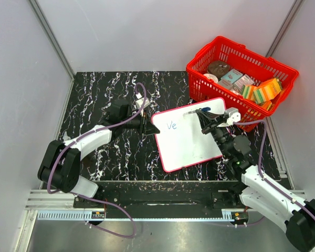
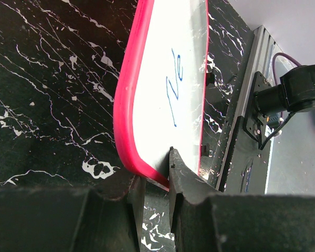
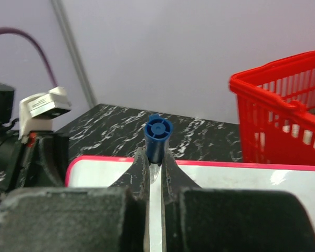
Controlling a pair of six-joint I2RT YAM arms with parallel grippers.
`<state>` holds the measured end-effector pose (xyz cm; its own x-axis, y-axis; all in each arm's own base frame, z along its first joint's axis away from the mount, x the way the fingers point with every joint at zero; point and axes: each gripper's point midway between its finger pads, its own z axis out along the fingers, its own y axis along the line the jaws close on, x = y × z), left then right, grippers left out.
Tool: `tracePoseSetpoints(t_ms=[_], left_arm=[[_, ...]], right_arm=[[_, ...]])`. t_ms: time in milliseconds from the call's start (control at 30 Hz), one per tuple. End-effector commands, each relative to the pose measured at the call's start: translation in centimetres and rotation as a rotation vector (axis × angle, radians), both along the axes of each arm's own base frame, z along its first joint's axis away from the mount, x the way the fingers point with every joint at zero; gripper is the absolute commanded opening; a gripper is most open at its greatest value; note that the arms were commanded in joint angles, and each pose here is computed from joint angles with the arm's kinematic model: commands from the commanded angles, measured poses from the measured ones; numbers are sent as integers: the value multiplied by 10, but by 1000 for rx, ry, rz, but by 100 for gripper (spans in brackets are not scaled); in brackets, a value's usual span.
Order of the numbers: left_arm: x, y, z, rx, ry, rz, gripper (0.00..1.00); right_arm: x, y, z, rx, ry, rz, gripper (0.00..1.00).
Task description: Write a sentence on the whiteboard
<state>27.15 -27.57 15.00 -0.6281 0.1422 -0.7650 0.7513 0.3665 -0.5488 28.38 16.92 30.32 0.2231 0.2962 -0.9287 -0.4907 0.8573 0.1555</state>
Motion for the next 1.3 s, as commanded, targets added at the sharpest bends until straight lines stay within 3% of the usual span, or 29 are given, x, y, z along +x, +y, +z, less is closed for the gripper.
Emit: tracePoseSetpoints(t_ms=[0,1267], left_arm=[[-5,15,-46,178,-73,0,0],[-4,13,-47,188,-81,-16,0]], right_arm=[[-20,24,14,15,-24,183,0],[-7,24,-31,-19,46,147,0]])
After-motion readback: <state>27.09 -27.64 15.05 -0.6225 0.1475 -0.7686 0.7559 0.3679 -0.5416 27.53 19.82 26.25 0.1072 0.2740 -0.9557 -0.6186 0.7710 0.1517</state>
